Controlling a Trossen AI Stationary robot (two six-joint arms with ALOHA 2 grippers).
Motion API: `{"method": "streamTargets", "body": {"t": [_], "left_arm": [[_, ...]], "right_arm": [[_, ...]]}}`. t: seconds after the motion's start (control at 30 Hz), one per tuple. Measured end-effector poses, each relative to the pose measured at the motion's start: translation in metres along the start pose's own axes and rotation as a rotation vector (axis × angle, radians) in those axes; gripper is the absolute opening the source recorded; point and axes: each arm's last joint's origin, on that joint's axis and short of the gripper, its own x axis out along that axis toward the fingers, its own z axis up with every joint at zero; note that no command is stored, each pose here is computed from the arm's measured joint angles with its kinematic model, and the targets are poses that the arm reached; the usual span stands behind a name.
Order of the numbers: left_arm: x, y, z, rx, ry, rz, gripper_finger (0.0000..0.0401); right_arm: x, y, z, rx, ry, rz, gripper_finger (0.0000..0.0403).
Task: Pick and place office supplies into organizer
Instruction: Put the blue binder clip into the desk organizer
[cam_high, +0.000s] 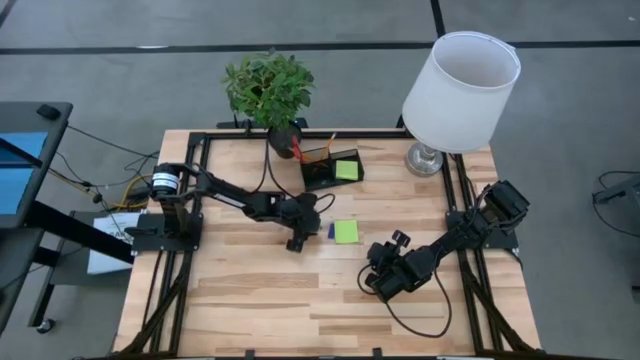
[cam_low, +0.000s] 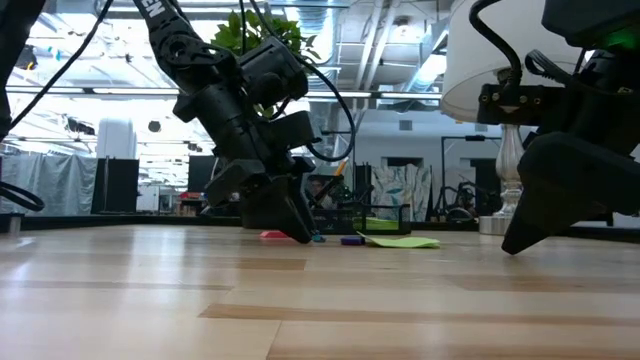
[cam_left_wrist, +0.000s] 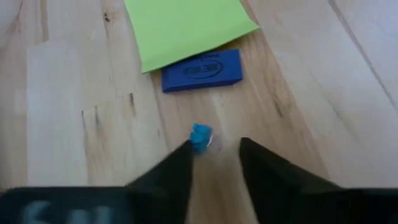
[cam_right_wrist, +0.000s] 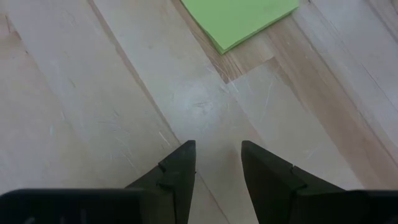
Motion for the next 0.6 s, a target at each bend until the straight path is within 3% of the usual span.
{"method": "streamTargets", "body": {"t": [0.17, 0.47, 0.6], "left_arm": [[0.0005, 0.0015, 0.0006, -0.023, 0.006, 0.052, 0.0014], [0.0005, 0.0047, 0.0015, -0.036, 0.029, 0.190, 0.0000], [-0.0002, -0.0007, 0.0033, -0.005, 0.037, 0.189, 0.0000]], "right_arm": [[0.0000, 0.0000, 0.0000, 0.000, 0.000, 0.000, 0.0127], [0.0000, 0.0000, 0.0000, 0.000, -0.001, 0.000, 0.0127], [0.0000, 0.0000, 0.0000, 0.001, -0.001, 0.000, 0.0127]]}}
